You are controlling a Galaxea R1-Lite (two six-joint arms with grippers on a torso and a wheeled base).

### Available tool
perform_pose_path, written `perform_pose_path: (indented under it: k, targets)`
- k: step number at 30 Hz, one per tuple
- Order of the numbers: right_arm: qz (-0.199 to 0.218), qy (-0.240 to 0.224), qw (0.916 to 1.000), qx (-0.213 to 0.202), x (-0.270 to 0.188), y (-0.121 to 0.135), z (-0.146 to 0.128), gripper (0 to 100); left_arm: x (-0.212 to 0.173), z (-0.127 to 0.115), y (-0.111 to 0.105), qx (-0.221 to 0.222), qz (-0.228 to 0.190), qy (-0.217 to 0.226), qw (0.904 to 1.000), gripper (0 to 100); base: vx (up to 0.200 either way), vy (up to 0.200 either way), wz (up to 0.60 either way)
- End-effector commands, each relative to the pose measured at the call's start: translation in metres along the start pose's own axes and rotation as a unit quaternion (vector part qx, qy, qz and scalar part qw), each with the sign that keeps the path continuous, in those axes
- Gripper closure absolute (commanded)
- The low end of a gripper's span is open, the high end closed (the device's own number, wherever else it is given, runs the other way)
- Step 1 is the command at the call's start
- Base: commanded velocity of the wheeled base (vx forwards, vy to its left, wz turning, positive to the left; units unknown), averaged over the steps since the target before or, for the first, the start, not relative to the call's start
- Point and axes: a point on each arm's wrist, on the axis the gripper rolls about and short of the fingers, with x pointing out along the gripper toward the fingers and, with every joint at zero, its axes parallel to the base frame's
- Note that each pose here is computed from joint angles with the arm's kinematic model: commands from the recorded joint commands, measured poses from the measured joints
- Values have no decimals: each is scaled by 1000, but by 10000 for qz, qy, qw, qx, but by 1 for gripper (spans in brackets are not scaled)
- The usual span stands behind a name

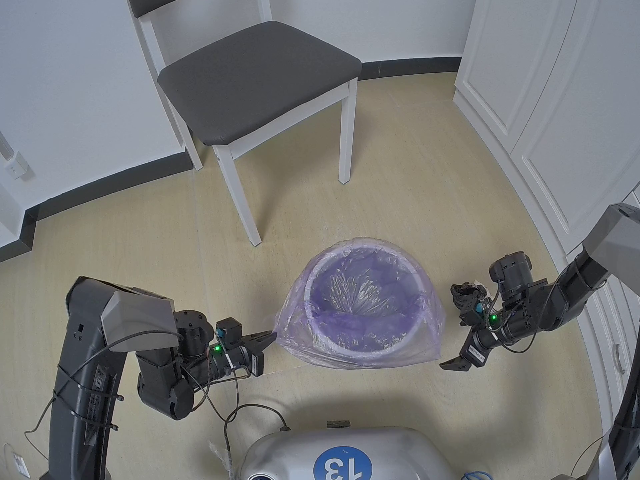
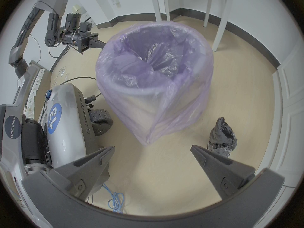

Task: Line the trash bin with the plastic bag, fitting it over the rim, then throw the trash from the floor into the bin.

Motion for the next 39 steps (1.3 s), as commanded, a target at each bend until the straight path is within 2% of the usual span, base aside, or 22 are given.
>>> perform_pose_path:
  k: [1,6,7,11,16,25,33,34,39]
  targets:
    - [129,27,9999,-95,35,1,3,0,1,0,1,34,21,-72,10000,100,0,0,0]
    - [71,-79,9999,-8,54,-4,4,0,1,1,2,45,23,-100,9999,100,0,0,0]
    - [38,-127,9999,3,58,-5,4,100,1,2,2,48,31,-107,9999,100,0,0,0]
    - [-61,-264,9996,73,68,-8,6,100,2,2,2,54,24,-113,9999,100,0,0,0]
    - [-118,-306,9987,391,81,-18,5,100,6,2,3,33,28,-161,9999,100,0,0,0]
    - [-216,-325,9982,446,107,-34,4,100,9,-3,4,21,64,-129,9999,100,0,0,0]
    - [-180,-225,9983,500,107,-38,2,100,10,-4,5,19,79,-129,9999,100,0,0,0]
    - [-165,-218,9984,503,107,-37,1,0,10,-5,5,13,86,-123,9999,100,0,0,0]
    - [-231,-318,9980,490,84,-37,9,0,8,-3,6,16,94,-138,9999,100,0,0,0]
